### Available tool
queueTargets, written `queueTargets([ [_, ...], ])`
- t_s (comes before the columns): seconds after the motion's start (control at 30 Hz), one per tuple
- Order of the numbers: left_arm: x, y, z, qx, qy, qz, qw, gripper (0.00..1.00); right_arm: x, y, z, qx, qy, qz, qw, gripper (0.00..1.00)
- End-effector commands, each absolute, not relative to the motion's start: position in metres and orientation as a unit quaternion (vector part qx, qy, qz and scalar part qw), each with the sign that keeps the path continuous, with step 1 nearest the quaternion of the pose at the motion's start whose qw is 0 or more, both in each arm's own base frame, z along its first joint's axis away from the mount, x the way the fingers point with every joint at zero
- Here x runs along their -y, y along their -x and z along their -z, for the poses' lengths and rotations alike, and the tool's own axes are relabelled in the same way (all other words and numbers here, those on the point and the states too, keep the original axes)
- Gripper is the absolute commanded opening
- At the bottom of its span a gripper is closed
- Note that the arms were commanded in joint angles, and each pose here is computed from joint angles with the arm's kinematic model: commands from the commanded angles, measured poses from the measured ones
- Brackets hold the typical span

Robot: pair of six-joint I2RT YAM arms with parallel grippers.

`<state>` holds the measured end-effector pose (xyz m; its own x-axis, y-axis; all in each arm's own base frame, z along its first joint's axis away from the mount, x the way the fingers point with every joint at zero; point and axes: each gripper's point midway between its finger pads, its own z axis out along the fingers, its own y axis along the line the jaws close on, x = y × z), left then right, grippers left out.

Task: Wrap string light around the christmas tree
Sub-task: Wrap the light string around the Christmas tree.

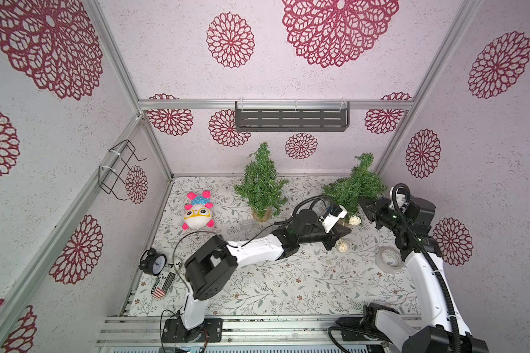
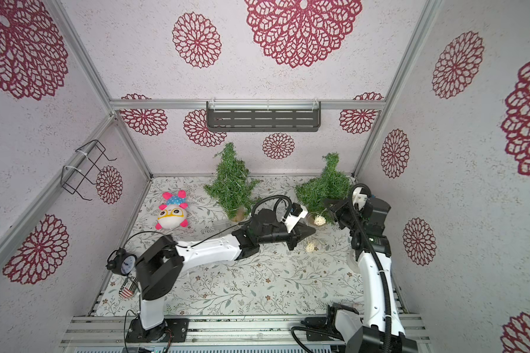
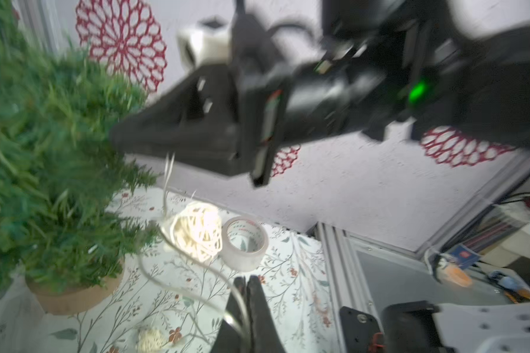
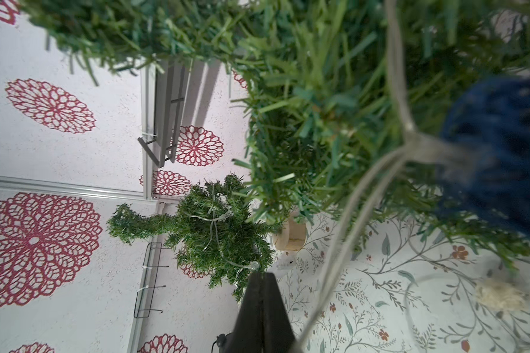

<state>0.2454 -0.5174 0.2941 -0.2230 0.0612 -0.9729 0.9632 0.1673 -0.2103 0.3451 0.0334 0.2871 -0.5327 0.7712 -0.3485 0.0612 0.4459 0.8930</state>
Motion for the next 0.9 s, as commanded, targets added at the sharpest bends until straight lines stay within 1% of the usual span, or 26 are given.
queueTargets([
  [0.0, 0.487, -0.231, -0.238, -0.695, -0.457, 0.440, 0.338, 0.00, -0.019, -0.347, -0.275, -0.768, -0.275, -0.395, 0.423, 0.07],
  [0.07, 0.468, -0.229, -0.223, -0.726, -0.450, 0.429, 0.295, 0.00, -0.016, -0.346, -0.262, -0.777, -0.279, -0.379, 0.418, 0.10],
  [0.1, 0.458, -0.230, -0.215, -0.740, -0.442, 0.425, 0.277, 0.00, -0.017, -0.345, -0.257, -0.780, -0.280, -0.377, 0.414, 0.15],
  [0.13, 0.451, -0.230, -0.210, -0.750, -0.436, 0.422, 0.264, 0.00, -0.016, -0.345, -0.252, -0.782, -0.280, -0.375, 0.411, 0.21],
  [0.17, 0.444, -0.230, -0.204, -0.757, -0.430, 0.424, 0.250, 0.00, -0.017, -0.345, -0.247, -0.785, -0.278, -0.374, 0.409, 0.31],
  [0.2, 0.439, -0.232, -0.196, -0.763, -0.423, 0.426, 0.240, 0.00, -0.016, -0.345, -0.242, -0.789, -0.277, -0.369, 0.405, 0.37],
  [0.27, 0.432, -0.243, -0.177, -0.783, -0.405, 0.412, 0.231, 0.00, -0.013, -0.344, -0.231, -0.799, -0.282, -0.351, 0.398, 0.46],
  [0.33, 0.429, -0.256, -0.162, -0.801, -0.392, 0.393, 0.224, 0.00, -0.010, -0.344, -0.231, -0.803, -0.281, -0.341, 0.400, 0.51],
  [0.4, 0.434, -0.261, -0.158, -0.808, -0.388, 0.391, 0.211, 0.00, -0.006, -0.343, -0.237, -0.805, -0.279, -0.327, 0.409, 0.56],
  [0.53, 0.445, -0.258, -0.168, -0.794, -0.384, 0.423, 0.208, 0.00, 0.023, -0.339, -0.248, -0.813, -0.295, -0.261, 0.428, 0.58],
  [0.6, 0.448, -0.259, -0.170, -0.792, -0.378, 0.430, 0.212, 0.00, 0.035, -0.338, -0.254, -0.812, -0.300, -0.246, 0.436, 0.58],
  [0.7, 0.455, -0.261, -0.173, -0.789, -0.373, 0.438, 0.217, 0.00, 0.037, -0.344, -0.262, -0.805, -0.296, -0.264, 0.441, 0.56],
  [0.8, 0.464, -0.258, -0.173, -0.784, -0.379, 0.440, 0.219, 0.00, 0.025, -0.354, -0.270, -0.796, -0.283, -0.308, 0.437, 0.50],
  [0.87, 0.470, -0.257, -0.173, -0.781, -0.382, 0.442, 0.219, 0.00, 0.016, -0.357, -0.270, -0.798, -0.274, -0.319, 0.433, 0.47],
])
